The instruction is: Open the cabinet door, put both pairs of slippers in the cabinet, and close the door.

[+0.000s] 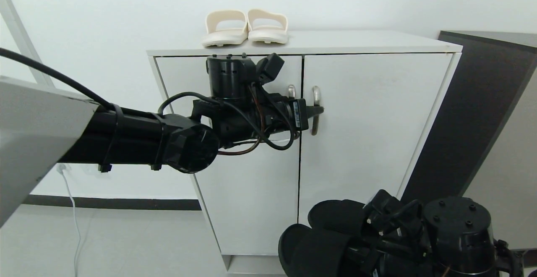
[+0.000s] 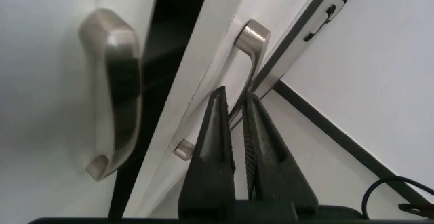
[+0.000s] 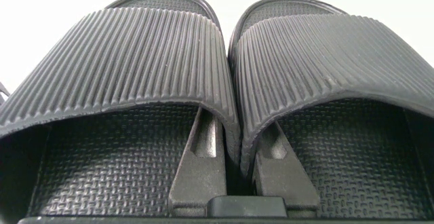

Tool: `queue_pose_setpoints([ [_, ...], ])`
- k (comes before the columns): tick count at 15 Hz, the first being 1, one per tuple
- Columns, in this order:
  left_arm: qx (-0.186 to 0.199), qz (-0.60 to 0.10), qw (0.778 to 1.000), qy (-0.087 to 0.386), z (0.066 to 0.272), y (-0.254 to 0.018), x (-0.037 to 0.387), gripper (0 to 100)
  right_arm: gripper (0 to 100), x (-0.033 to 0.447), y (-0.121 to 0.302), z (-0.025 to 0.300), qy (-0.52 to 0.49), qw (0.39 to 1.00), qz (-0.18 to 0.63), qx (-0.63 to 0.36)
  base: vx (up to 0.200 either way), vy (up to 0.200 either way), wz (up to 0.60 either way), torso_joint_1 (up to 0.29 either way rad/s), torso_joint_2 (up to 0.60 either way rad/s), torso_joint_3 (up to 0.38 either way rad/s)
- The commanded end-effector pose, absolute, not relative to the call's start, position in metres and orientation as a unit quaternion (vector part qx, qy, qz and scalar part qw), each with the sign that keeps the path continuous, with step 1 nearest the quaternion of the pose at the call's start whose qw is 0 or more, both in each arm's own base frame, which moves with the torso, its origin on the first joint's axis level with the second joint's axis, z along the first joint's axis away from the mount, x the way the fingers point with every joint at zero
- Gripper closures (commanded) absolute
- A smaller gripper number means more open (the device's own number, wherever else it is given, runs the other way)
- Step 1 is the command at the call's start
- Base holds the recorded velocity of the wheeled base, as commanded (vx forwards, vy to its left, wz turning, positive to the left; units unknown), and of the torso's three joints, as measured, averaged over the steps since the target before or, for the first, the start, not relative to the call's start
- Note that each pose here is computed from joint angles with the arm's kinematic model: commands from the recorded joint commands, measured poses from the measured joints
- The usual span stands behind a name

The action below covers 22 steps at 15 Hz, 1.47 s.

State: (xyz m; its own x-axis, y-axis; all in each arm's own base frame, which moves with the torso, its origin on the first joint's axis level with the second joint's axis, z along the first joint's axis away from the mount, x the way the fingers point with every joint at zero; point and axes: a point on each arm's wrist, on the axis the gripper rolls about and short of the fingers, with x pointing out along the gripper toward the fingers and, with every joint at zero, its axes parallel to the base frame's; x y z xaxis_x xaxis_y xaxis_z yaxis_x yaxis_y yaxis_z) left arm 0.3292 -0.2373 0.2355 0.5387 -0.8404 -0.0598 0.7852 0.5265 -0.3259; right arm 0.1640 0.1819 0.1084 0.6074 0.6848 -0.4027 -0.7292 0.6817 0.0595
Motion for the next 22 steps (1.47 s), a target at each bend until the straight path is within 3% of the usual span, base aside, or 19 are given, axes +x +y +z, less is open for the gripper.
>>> queue_pose_setpoints([
  [1, -0.132, -0.469, 0.867, 0.103, 0.239, -0.234, 0.325, 100, 100, 0.163, 0.181, 0.107, 0.203, 0.893, 0.396, -0.056, 0.000, 0.000, 0.00, 0.000, 0.00, 0.000],
  [7, -0.130, -0.481, 0.861, 0.104, 0.243, -0.219, 0.286, 100, 100, 0.152, 0.177, 0.103, 0.192, 0.870, 0.452, -0.047, 0.000, 0.000, 0.00, 0.000, 0.00, 0.000],
  [13, -0.130, -0.494, 0.854, 0.097, 0.247, -0.199, 0.241, 100, 100, 0.151, 0.177, 0.101, 0.192, 0.869, 0.454, -0.047, 0.000, 0.000, 0.00, 0.000, 0.00, 0.000],
  [16, -0.133, -0.468, 0.868, 0.097, 0.244, -0.183, 0.253, 100, 100, 0.150, 0.177, 0.101, 0.193, 0.868, 0.454, -0.048, 0.000, 0.000, 0.00, 0.000, 0.00, 0.000],
  [22, -0.136, -0.454, 0.876, 0.091, 0.242, -0.190, 0.283, 100, 100, 0.150, 0.177, 0.100, 0.190, 0.867, 0.457, -0.057, 0.000, 0.000, 0.00, 0.000, 0.00, 0.000],
])
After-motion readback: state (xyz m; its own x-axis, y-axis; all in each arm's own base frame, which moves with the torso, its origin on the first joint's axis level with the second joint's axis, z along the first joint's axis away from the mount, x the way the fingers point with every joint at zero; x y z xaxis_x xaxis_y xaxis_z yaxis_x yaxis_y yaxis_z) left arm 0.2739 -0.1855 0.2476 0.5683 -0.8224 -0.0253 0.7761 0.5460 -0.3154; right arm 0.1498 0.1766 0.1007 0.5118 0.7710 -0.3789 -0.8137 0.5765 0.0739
